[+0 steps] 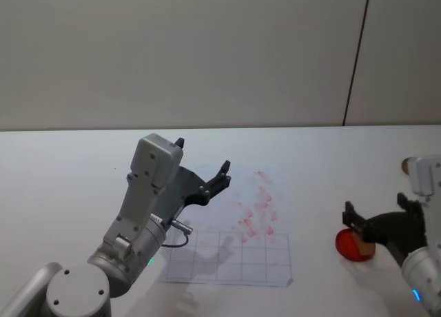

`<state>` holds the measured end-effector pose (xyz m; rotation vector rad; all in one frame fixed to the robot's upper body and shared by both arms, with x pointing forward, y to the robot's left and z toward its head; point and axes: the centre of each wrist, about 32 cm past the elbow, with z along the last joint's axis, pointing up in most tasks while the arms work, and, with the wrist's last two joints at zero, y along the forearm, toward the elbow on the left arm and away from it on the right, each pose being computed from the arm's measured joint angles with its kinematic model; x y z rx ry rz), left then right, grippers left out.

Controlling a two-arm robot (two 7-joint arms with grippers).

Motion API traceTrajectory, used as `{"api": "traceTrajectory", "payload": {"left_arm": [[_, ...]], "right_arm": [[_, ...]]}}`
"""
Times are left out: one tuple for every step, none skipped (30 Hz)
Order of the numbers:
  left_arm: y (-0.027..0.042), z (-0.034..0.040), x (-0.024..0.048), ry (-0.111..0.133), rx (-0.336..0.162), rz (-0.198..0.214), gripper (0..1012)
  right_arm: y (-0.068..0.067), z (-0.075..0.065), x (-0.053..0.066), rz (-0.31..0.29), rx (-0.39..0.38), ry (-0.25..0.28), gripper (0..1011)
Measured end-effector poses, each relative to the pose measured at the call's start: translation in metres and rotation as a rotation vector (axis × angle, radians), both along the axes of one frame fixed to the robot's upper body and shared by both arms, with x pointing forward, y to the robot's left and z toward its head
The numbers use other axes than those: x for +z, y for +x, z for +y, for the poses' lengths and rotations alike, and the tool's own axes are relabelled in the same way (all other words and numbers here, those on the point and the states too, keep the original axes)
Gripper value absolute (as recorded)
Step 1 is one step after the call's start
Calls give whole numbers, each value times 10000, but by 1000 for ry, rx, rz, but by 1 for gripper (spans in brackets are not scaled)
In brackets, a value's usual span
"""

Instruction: Use the one hand to pick up the stamp and affix it onto the A4 paper.

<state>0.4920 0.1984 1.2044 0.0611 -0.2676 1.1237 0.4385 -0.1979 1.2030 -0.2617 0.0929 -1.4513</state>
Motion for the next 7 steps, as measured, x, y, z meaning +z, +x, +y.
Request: {"api": "traceTrajectory", "payload": {"left_arm": [[0, 0, 0, 0, 0, 0, 993], [0, 0, 0, 0, 0, 0, 993], [0, 0, 0, 0, 0, 0, 993], [0, 0, 0, 0, 0, 0, 993], [0, 0, 0, 0, 0, 0, 993], [0, 0, 0, 0, 0, 0, 993], [0, 0, 0, 0, 0, 0, 993]], "right_arm": [[-7, -4, 6, -10, 0, -2, 1001], [-23, -14, 17, -33, 0, -8, 1001], [-30, -19, 23, -44, -1, -10, 1001], [-48, -31, 38, -65, -2, -16, 1001], [-48, -31, 38, -65, -2, -16, 1001], [-64, -42, 53, -87, -2, -23, 1001], [-73, -48, 58, -95, -3, -25, 1001]]}}
